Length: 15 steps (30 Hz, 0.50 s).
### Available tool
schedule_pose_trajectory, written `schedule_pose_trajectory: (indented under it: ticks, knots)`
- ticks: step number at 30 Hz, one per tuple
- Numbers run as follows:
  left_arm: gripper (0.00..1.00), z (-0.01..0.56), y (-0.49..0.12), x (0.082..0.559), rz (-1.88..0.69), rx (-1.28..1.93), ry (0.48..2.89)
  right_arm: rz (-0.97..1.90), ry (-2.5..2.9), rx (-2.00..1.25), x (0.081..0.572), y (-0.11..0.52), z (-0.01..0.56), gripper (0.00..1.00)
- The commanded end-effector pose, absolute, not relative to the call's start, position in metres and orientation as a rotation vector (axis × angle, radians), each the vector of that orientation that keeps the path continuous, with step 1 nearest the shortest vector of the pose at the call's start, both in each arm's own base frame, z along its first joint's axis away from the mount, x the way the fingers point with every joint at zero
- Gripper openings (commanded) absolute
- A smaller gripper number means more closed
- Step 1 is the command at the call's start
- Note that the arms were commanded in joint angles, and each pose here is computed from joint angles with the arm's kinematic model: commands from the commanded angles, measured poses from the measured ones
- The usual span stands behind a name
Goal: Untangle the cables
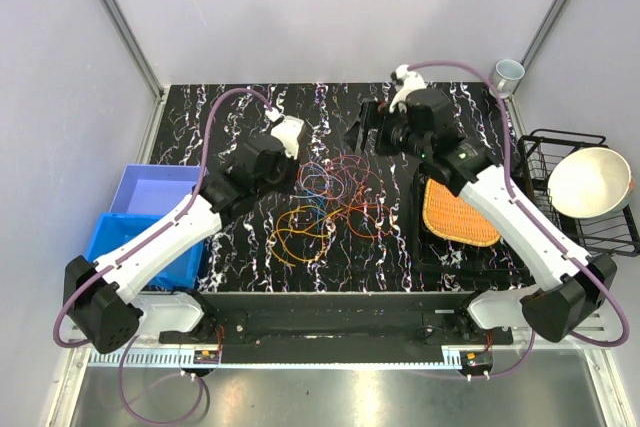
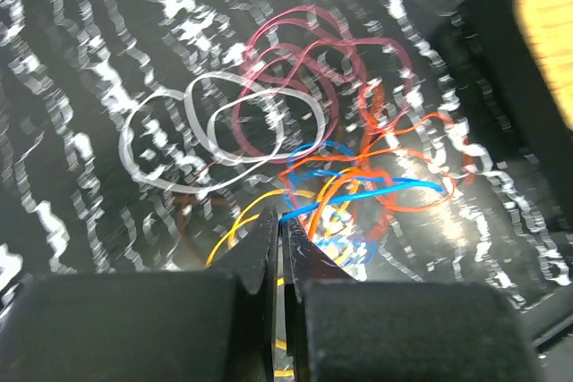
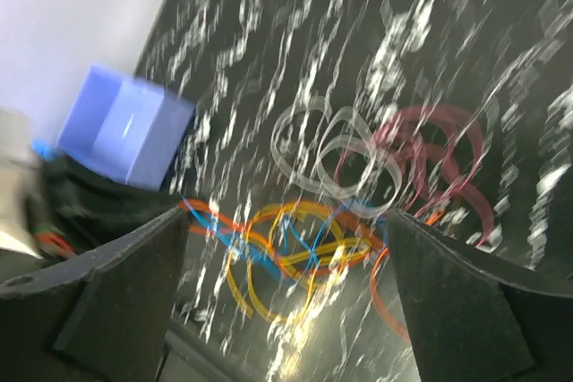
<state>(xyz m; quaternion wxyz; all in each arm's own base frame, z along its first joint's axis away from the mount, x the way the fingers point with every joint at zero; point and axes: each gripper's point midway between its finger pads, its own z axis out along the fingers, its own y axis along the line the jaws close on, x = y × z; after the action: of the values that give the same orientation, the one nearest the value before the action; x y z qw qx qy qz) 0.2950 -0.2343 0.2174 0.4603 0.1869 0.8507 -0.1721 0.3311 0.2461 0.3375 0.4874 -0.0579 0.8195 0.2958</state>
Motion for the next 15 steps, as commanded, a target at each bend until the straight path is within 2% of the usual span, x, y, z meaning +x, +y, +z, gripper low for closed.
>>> schedule_pose_trajectory:
  ticks: [1, 8, 15]
  knots:
    - [0.00, 0.229, -0.210, 0.296, -0.298, 0.422, 2.104, 0.964, 1.920, -0.209, 0.308, 0.271, 0.349, 0.92]
    - [0.00, 0.249, -0.213, 0.291, -0.346, 0.451, 2.069, 1.159, 1.912, -0.382, 0.282, 0.296, 0.317, 0.84]
    - [0.00, 0.259, -0.220, 0.281, -0.411, 0.506, 2.050, 1.196, 1.915, -0.493, 0.282, 0.308, 0.299, 0.76]
